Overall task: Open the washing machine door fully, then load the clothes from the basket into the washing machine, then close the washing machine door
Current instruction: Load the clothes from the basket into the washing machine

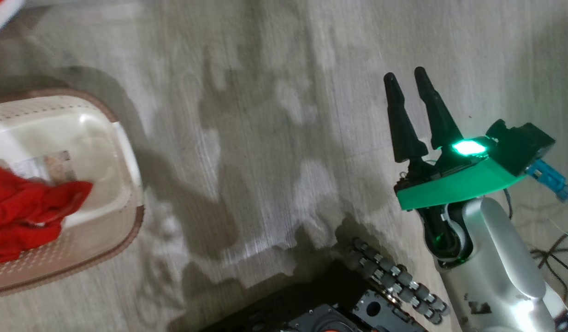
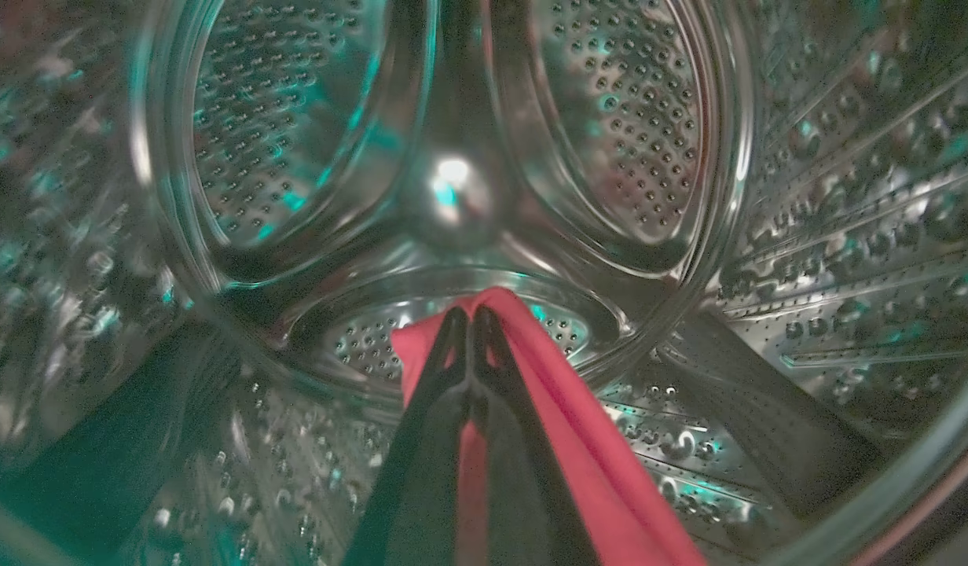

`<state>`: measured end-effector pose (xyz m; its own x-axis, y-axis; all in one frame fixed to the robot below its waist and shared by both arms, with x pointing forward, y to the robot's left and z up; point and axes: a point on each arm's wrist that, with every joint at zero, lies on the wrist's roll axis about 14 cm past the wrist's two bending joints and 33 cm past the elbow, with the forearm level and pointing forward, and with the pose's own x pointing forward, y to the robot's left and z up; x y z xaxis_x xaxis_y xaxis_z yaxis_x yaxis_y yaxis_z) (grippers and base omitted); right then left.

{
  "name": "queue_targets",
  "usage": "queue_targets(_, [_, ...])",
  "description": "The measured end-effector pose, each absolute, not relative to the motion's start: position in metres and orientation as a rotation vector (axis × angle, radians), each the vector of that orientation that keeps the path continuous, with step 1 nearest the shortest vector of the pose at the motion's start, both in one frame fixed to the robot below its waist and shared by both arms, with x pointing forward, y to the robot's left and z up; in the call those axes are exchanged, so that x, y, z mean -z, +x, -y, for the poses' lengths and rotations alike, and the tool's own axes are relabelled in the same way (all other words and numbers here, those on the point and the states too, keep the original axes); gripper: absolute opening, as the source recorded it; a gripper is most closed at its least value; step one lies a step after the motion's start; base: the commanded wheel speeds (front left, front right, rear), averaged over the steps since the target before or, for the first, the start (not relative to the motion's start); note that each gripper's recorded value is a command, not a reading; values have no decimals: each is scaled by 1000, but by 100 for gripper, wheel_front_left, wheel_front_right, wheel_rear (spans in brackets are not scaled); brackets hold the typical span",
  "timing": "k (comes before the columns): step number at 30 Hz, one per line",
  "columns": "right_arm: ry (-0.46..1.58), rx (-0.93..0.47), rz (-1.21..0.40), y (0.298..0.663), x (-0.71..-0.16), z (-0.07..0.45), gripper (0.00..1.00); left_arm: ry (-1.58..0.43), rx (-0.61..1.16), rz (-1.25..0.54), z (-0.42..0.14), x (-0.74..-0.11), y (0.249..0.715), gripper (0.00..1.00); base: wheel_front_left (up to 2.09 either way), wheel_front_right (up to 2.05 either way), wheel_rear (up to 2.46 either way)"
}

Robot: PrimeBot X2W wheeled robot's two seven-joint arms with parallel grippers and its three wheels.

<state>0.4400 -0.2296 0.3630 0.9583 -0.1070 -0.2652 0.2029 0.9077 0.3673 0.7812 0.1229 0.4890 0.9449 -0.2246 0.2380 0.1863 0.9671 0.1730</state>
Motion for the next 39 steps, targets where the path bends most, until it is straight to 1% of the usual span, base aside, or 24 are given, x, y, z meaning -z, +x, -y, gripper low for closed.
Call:
queue_targets(2, [407,175,-259,437,-358,232,100,237,247,256,-112,-485,790,0,0,0,0])
queue_targets(6, [410,184,-277,434,-353,233,100,221,254,267,-101,-488,805,0,0,0,0])
queue_targets(8, [413,197,-281,432,-352,236,100,190,200,328,-106,-513,813,0,0,0,0])
queue_targets(11, [414,210,-284,430,-351,240,100,152,112,485,-119,-570,813,0,0,0,0])
queue_targets(12, [414,213,-288,429,-350,240,100,157,102,497,-120,-575,813,0,0,0,0])
queue_targets(19, [422,218,-291,428,-349,240,100,197,156,410,-105,-539,815,0,0,0,0])
queue_targets(24, [421,217,-298,428,-347,239,100,207,229,229,-91,-476,819,0,0,0,0])
queue_targets(28, [422,219,-307,426,-344,239,100,210,273,135,-79,-442,819,0,0,0,0])
queue_targets(32, [422,220,-306,427,-345,240,100,213,272,79,-77,-429,824,0,0,0,0])
queue_targets(35, [420,219,-305,427,-346,241,100,208,261,70,-77,-430,827,0,0,0,0])
queue_targets(36, [419,220,-307,427,-345,241,100,207,254,70,-77,-431,829,100,0,0,0])
queue_targets(39, [419,221,-310,426,-344,241,100,208,245,65,-78,-433,830,100,0,0,0])
